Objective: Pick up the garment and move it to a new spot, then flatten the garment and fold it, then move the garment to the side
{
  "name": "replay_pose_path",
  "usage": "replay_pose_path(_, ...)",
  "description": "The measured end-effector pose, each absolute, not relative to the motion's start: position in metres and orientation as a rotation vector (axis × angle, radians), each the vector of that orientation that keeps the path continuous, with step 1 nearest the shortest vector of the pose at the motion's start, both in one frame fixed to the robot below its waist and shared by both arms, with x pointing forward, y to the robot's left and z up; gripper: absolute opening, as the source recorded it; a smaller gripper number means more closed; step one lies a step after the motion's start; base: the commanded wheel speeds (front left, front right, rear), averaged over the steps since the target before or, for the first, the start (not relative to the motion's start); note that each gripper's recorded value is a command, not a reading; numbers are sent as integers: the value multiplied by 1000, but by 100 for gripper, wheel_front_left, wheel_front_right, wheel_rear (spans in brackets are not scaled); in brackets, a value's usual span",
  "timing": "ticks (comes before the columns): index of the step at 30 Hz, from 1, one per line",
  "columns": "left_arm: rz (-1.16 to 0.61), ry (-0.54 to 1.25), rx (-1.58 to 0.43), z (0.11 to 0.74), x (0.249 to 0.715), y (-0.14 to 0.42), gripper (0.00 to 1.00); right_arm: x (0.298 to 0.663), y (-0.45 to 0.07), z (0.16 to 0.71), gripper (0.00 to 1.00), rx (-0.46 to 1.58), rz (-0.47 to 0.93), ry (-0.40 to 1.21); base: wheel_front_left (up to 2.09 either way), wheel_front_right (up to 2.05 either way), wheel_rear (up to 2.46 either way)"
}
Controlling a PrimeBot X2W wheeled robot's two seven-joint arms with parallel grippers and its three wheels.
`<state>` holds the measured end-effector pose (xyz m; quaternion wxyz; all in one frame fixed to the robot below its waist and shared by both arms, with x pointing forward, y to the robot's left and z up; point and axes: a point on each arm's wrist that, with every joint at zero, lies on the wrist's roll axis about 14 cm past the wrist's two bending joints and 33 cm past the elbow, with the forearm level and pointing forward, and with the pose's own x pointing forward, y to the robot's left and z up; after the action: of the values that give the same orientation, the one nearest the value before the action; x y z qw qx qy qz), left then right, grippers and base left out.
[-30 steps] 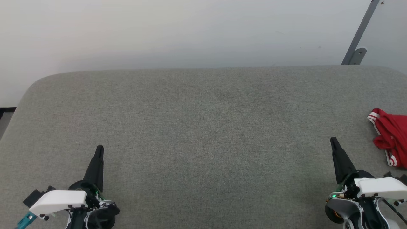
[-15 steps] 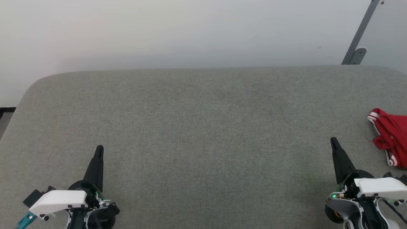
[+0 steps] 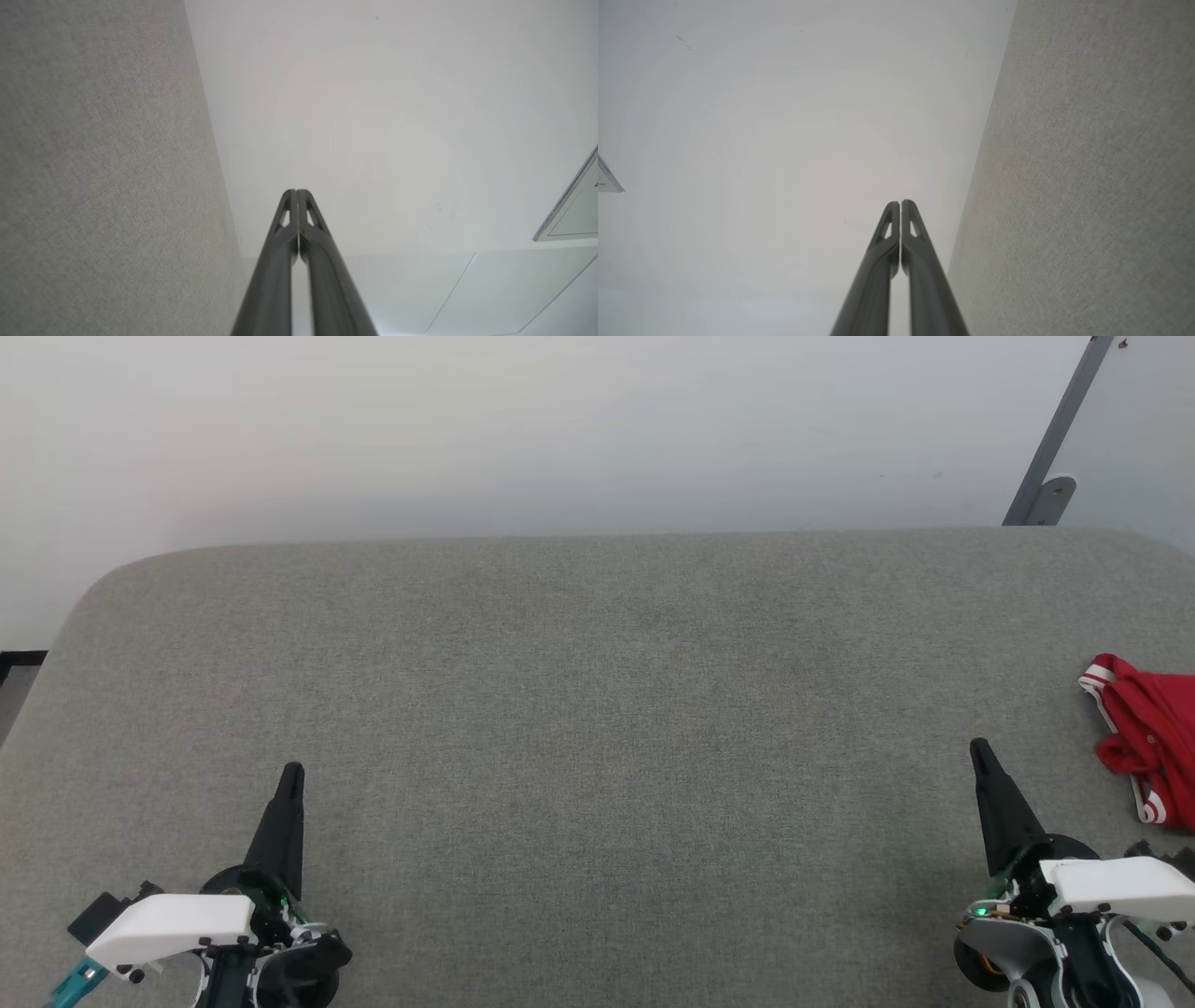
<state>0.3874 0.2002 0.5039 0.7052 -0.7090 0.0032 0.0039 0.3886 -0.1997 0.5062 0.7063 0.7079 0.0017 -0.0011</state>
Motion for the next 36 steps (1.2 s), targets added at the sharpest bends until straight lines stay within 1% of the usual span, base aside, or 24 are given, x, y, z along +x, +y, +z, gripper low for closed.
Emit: replay_pose_path(36,8,8,-1576,504,387,200,0,389,-200,506,0,1573,-2,4,0,0,0)
